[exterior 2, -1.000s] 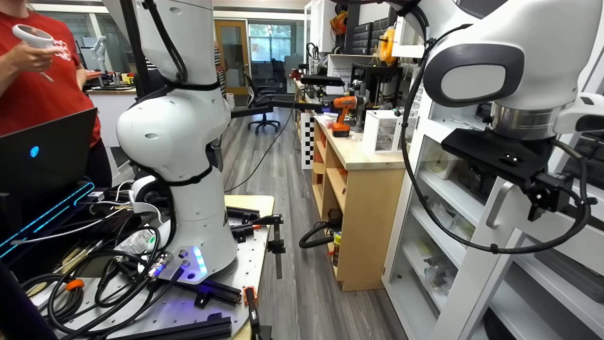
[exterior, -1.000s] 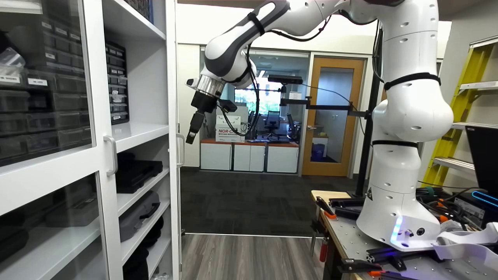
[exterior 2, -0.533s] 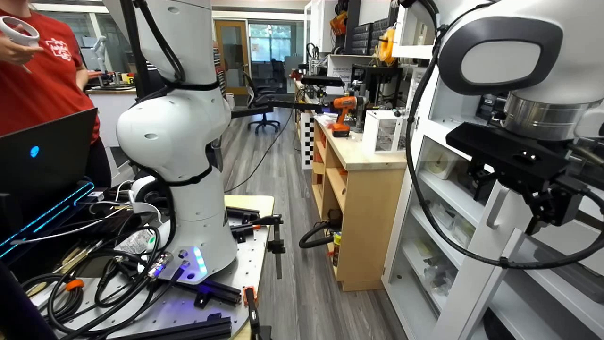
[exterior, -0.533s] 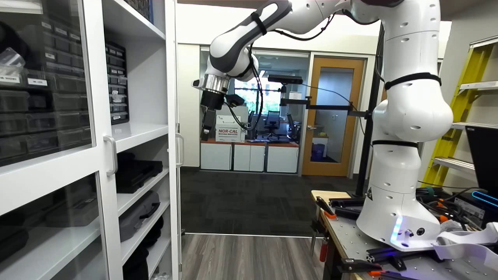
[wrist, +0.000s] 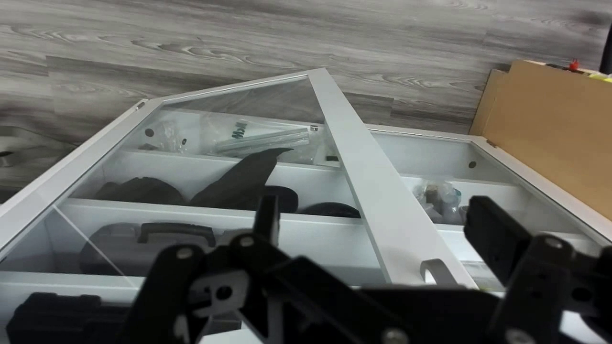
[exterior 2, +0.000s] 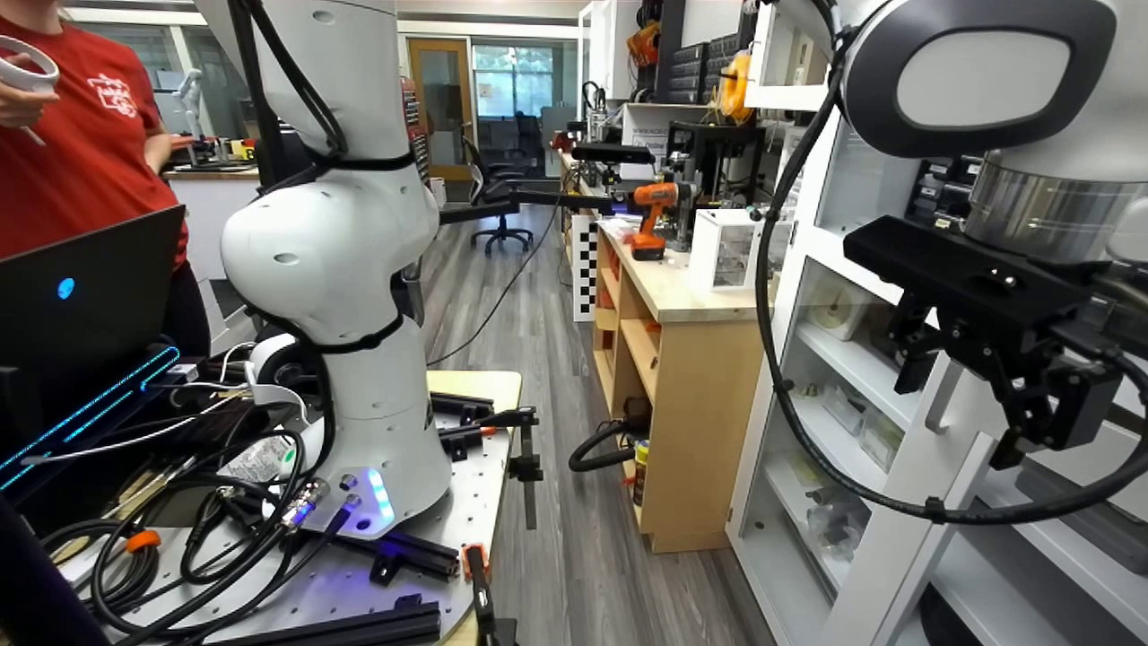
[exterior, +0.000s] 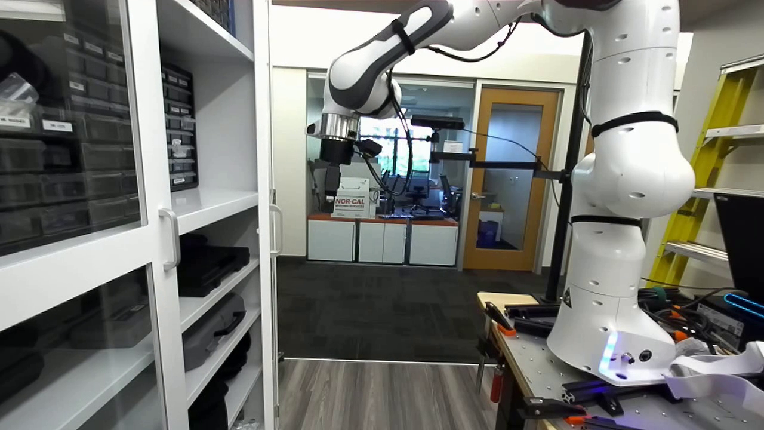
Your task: Open the right cabinet door
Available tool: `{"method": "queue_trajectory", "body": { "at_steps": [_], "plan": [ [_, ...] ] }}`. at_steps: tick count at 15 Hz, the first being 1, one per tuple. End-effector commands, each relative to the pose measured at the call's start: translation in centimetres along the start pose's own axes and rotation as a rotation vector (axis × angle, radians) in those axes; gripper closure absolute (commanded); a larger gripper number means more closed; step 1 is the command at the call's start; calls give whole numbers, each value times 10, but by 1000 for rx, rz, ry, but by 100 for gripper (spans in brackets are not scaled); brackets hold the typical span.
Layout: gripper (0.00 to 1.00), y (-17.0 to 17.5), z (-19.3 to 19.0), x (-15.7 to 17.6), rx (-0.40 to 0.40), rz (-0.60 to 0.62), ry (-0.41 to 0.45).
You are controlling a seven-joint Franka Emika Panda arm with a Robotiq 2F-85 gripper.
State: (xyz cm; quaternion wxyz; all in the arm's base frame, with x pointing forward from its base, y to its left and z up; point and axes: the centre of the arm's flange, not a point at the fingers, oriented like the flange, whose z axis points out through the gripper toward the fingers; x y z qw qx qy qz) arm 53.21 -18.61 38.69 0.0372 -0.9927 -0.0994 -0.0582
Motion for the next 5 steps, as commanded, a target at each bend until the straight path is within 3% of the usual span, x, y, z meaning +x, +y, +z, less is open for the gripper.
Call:
{"method": "queue_trajectory", "body": {
  "at_steps": [1, 5],
  "plan": [
    [0, 2, -12, -11, -21, 61, -22],
    [0, 7, -1, -4, -22, 49, -14]
  ]
}}
